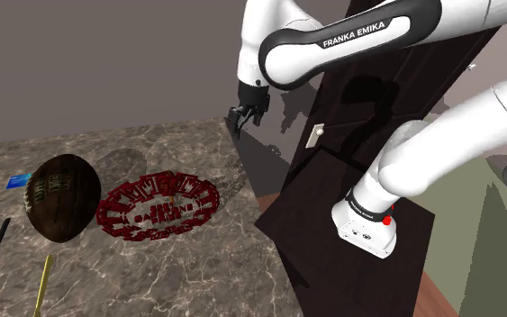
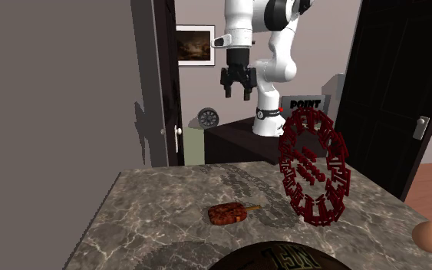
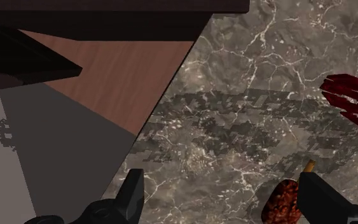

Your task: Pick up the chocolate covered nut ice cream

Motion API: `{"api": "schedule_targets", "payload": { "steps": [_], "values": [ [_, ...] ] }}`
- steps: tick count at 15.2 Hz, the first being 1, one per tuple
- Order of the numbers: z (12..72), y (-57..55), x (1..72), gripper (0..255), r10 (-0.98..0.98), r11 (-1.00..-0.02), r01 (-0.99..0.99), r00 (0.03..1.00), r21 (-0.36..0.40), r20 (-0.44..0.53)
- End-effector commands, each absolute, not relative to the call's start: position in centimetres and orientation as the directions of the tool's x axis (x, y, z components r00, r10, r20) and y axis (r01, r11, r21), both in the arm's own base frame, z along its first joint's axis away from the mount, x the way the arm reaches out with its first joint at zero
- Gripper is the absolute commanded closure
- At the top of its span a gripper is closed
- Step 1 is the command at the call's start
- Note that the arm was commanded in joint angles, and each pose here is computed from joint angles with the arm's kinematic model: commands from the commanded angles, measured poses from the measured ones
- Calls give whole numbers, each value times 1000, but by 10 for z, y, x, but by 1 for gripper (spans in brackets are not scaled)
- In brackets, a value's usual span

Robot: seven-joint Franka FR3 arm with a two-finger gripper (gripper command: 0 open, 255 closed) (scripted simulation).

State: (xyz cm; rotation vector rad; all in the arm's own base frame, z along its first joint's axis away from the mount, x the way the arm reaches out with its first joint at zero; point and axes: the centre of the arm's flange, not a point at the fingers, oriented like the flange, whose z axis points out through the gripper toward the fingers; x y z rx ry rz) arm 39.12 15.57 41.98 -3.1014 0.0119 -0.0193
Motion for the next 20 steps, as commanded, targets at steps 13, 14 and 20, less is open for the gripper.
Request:
{"api": "schedule_targets", "payload": {
  "steps": [13, 14, 20],
  "values": [
    [300, 267, 473, 0, -107, -994, -106, 993, -16, 40],
    [292, 275, 479, 0, -114, -993, -113, 993, -14, 42],
    [240, 321, 518, 0, -154, -988, -154, 987, -4, 54]
  ]
}}
